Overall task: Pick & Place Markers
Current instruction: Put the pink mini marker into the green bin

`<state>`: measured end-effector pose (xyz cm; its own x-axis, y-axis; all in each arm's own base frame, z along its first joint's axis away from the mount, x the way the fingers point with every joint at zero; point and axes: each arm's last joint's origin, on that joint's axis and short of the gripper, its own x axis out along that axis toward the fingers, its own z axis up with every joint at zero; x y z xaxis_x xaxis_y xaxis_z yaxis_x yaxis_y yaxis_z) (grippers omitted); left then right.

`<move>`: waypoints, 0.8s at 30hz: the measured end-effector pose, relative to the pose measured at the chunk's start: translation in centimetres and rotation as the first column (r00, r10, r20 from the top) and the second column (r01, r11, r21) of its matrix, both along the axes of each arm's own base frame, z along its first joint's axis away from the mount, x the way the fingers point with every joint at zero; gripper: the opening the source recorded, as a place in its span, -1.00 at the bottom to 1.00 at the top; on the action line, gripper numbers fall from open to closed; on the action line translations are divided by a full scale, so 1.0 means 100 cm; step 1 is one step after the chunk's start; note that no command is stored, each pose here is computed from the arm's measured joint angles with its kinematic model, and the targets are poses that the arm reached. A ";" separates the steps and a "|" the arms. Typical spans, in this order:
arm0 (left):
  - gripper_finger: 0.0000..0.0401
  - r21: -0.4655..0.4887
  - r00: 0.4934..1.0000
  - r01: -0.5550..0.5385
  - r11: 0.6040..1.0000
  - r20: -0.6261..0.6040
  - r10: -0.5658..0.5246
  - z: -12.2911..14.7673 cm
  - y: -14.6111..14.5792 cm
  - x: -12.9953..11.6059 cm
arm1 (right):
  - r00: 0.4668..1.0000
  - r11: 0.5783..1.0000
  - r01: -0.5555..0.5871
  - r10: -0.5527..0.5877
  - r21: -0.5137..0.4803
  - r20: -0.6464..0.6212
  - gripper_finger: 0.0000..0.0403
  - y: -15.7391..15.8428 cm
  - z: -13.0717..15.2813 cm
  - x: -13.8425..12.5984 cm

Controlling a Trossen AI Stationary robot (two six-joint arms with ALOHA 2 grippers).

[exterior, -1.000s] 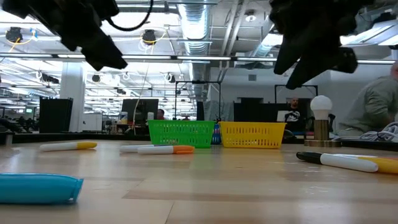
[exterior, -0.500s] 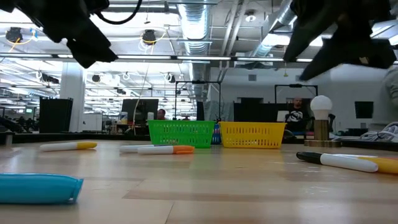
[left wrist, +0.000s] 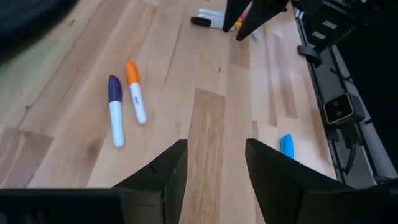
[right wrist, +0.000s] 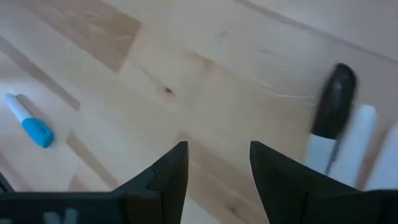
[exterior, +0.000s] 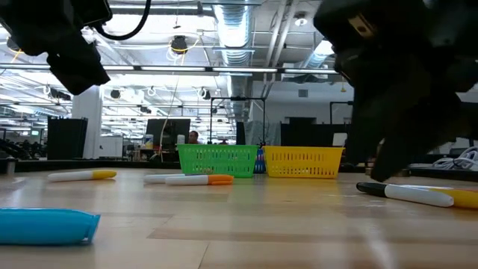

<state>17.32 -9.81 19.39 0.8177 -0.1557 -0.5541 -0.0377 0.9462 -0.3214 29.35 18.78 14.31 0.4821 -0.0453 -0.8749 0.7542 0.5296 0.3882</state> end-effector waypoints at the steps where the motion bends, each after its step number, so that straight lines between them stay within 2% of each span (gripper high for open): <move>1: -0.20 -0.001 1.000 -0.001 1.000 -0.001 0.001 0.000 0.000 0.000 | 1.000 1.000 -0.007 0.007 -0.003 -0.001 -0.19 0.001 0.002 0.002; 5: -0.20 -0.002 1.000 -0.001 1.000 0.002 0.001 -0.001 0.000 0.000 | 0.999 0.999 -0.038 0.037 -0.038 -0.017 -0.19 -0.001 0.013 0.008; 10: -0.20 0.008 1.000 -0.006 1.000 0.009 0.006 0.000 0.000 0.000 | 0.990 0.991 -0.065 0.049 -0.119 -0.135 -0.19 -0.015 0.028 0.011; 12: -0.20 0.009 1.000 -0.008 1.000 0.010 0.008 0.000 0.000 0.001 | 0.981 0.990 -0.075 0.052 -0.116 -0.185 -0.19 -0.019 0.031 0.013; 14: -0.20 0.010 1.000 -0.009 1.000 0.011 0.009 0.000 0.000 0.001 | 0.969 0.992 -0.100 0.078 -0.082 -0.236 -0.20 -0.022 0.032 0.012; 18: -0.20 0.008 1.000 -0.003 1.000 0.009 0.003 0.000 0.000 0.001 | 0.935 0.987 -0.150 0.159 0.052 -0.317 -0.19 -0.016 0.031 0.007; 21: -0.20 0.008 1.000 -0.003 1.000 0.009 0.003 0.000 0.000 0.001 | 0.911 0.972 -0.184 0.223 0.145 -0.346 -0.20 -0.007 0.031 0.002; 24: -0.20 0.009 1.000 -0.003 1.000 0.009 0.003 0.000 0.000 0.001 | 0.893 0.957 -0.218 0.274 0.191 -0.357 -0.21 0.003 0.031 -0.004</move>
<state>17.38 -9.79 19.36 0.8228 -0.1488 -0.5485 -0.0374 0.9488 -0.3136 28.90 19.08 17.43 0.0961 0.1699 -0.9808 0.7109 0.6779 0.1870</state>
